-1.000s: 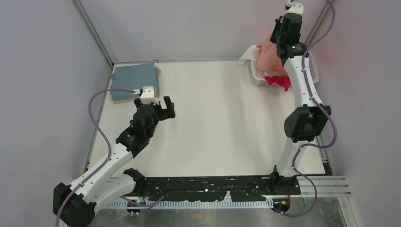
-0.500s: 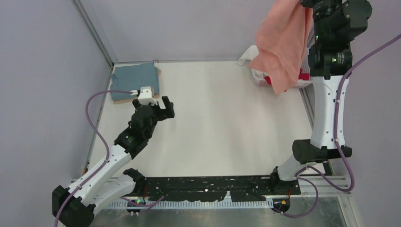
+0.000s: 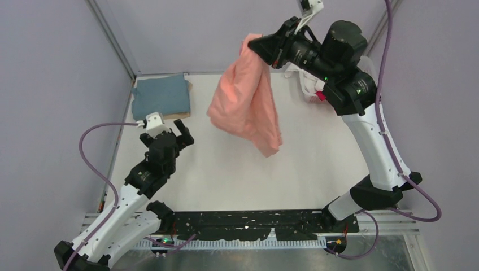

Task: Fold and stack the t-shirts
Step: Move the tshirt to the center of the board

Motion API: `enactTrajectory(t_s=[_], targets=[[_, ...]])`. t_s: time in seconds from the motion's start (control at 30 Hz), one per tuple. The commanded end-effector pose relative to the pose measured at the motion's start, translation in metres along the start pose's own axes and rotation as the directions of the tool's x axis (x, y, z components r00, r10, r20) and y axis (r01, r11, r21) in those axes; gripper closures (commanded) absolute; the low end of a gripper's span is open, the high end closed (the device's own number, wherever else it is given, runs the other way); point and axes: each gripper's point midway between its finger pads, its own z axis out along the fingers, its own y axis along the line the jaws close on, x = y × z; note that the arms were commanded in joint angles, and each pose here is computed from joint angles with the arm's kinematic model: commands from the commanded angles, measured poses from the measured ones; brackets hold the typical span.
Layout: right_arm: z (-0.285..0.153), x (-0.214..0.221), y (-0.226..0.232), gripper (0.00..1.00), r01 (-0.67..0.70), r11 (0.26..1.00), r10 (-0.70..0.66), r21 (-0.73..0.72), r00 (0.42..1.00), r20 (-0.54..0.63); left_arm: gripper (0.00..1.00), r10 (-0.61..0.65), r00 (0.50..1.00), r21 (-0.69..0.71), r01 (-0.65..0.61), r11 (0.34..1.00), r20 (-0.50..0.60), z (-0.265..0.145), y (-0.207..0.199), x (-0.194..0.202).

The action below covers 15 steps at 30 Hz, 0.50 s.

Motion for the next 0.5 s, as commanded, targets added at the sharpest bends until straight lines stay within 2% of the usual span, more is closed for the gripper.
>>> enactTrajectory(t_s=[0.0, 0.1, 0.17, 0.2, 0.23, 0.27, 0.3, 0.33, 0.37, 0.4, 0.43, 0.47], targets=[[-0.014, 0.016, 0.003, 0.94, -0.004, 0.999, 0.006, 0.046, 0.999, -0.033, 0.01, -0.095, 0.991, -0.251, 0.116, 0.961, 0.096, -0.021, 0.055, -0.018], [-0.029, 0.041, -0.026, 0.94, -0.01, 0.982, 0.02, 0.19, 0.999, -0.051, 0.0, -0.118, 0.988, -0.252, 0.141, 0.957, 0.102, -0.027, 0.061, -0.015], [-0.045, 0.07, -0.057, 0.94, -0.005, 0.945, 0.033, 0.328, 0.996, -0.079, 0.0, -0.145, 0.985, -0.22, 0.162, 0.962, 0.092, -0.026, 0.057, -0.009], [-0.058, 0.101, -0.079, 0.93, -0.012, 0.908, 0.066, 0.418, 0.991, -0.115, 0.0, -0.159, 0.984, -0.198, 0.173, 0.965, 0.084, -0.024, 0.053, -0.006], [-0.07, 0.104, -0.093, 0.93, -0.021, 0.884, 0.073, 0.468, 0.993, -0.092, 0.0, -0.168, 0.983, -0.179, 0.178, 0.968, 0.069, -0.022, 0.05, -0.001], [-0.078, 0.15, -0.113, 0.92, -0.038, 0.854, 0.138, 0.519, 0.978, -0.155, 0.0, -0.181, 0.982, -0.159, 0.188, 0.969, 0.059, -0.02, 0.046, 0.0], [-0.091, 0.161, -0.132, 0.92, -0.07, 0.824, 0.181, 0.562, 0.973, -0.145, 0.0, -0.187, 0.982, -0.143, 0.191, 0.971, 0.037, -0.016, 0.043, 0.004], [-0.106, 0.204, -0.151, 0.88, -0.066, 0.79, 0.238, 0.609, 0.949, -0.206, 0.0, -0.191, 0.981, -0.148, 0.192, 0.97, 0.025, -0.014, 0.044, 0.006], [-0.123, 0.216, -0.174, 0.85, -0.064, 0.743, 0.263, 0.666, 0.943, -0.202, 0.01, -0.192, 0.981, -0.148, 0.189, 0.971, -0.003, -0.01, 0.043, 0.011], [-0.141, 0.25, -0.191, 0.73, -0.039, 0.701, 0.303, 0.712, 0.92, -0.248, 0.01, -0.198, 0.98, -0.161, 0.192, 0.968, -0.021, -0.006, 0.046, 0.015], [-0.162, 0.261, -0.216, 0.66, 0.012, 0.626, 0.305, 0.78, 0.916, -0.259, 0.0, -0.206, 0.978, -0.165, 0.197, 0.966, -0.04, -0.001, 0.046, 0.019], [-0.177, 0.279, -0.227, 0.46, 0.054, 0.579, 0.322, 0.813, 0.901, -0.289, 0.01, -0.217, 0.974, -0.158, 0.206, 0.966, -0.056, 0.005, 0.044, 0.023]])
